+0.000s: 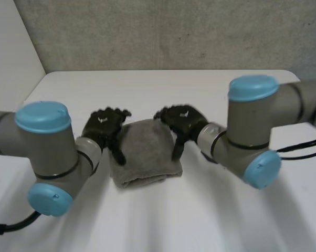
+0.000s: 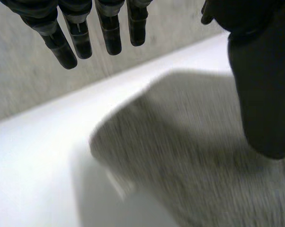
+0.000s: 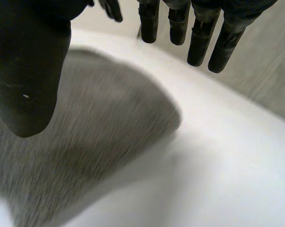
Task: Fold the towel.
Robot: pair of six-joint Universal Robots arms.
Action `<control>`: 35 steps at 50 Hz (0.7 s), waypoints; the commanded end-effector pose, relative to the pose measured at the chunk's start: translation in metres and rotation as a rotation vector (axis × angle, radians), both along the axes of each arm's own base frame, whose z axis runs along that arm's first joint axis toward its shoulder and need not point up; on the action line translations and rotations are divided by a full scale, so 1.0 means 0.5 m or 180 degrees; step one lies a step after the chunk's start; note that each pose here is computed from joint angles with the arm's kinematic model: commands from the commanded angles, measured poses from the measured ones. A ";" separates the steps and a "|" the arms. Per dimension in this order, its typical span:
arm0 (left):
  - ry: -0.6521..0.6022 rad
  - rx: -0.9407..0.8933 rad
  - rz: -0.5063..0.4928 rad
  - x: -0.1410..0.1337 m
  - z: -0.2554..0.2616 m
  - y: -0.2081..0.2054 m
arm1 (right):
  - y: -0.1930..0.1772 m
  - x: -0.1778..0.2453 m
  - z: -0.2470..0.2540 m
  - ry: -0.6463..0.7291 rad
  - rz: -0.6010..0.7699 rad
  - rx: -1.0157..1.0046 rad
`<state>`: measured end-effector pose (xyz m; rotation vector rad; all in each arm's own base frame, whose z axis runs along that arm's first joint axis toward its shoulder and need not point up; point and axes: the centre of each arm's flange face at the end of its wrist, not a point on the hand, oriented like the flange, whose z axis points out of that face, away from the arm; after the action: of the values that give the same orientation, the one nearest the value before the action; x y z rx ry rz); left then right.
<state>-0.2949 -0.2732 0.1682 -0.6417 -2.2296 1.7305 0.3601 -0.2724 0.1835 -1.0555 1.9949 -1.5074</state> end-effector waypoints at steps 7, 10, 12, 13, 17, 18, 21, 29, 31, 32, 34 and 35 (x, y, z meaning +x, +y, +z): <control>0.0452 -0.0746 0.0097 0.031 0.229 0.019 | -0.023 -0.133 0.217 -0.0810 -0.0926 -0.0612; 0.0446 -0.0763 0.0306 0.054 0.261 0.011 | -0.030 -0.165 0.229 -0.0785 -0.1251 -0.0688; 0.0434 -0.0745 0.0464 0.068 0.272 0.005 | -0.035 -0.175 0.231 -0.0772 -0.1366 -0.0710; 0.0434 -0.0716 0.0571 0.074 0.279 0.005 | -0.039 -0.181 0.230 -0.0755 -0.1439 -0.0715; 0.0446 -0.0640 0.0674 0.080 0.289 0.009 | -0.046 -0.190 0.234 -0.0754 -0.1526 -0.0739; 0.0449 -0.0593 0.0689 0.082 0.289 0.009 | -0.050 -0.195 0.234 -0.0755 -0.1551 -0.0739; 0.0478 -0.0529 0.0694 0.083 0.290 0.012 | -0.054 -0.199 0.235 -0.0748 -0.1584 -0.0746; 0.0492 -0.0490 0.0671 0.078 0.286 0.014 | -0.058 -0.204 0.236 -0.0735 -0.1610 -0.0762; 0.0493 -0.0489 0.0666 0.077 0.286 0.014 | -0.058 -0.205 0.236 -0.0731 -0.1615 -0.0765; 0.0488 -0.0481 0.0666 0.077 0.284 0.014 | -0.058 -0.205 0.238 -0.0725 -0.1612 -0.0782; 0.0488 -0.0481 0.0662 0.076 0.284 0.014 | -0.058 -0.205 0.238 -0.0713 -0.1609 -0.0790; 0.0485 -0.0477 0.0662 0.076 0.283 0.015 | -0.058 -0.205 0.238 -0.0695 -0.1605 -0.0808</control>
<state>-0.2555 -0.2664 0.3115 -0.2948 -2.1408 1.9926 0.2579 -0.3012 0.3012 -0.4352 2.0429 -2.0616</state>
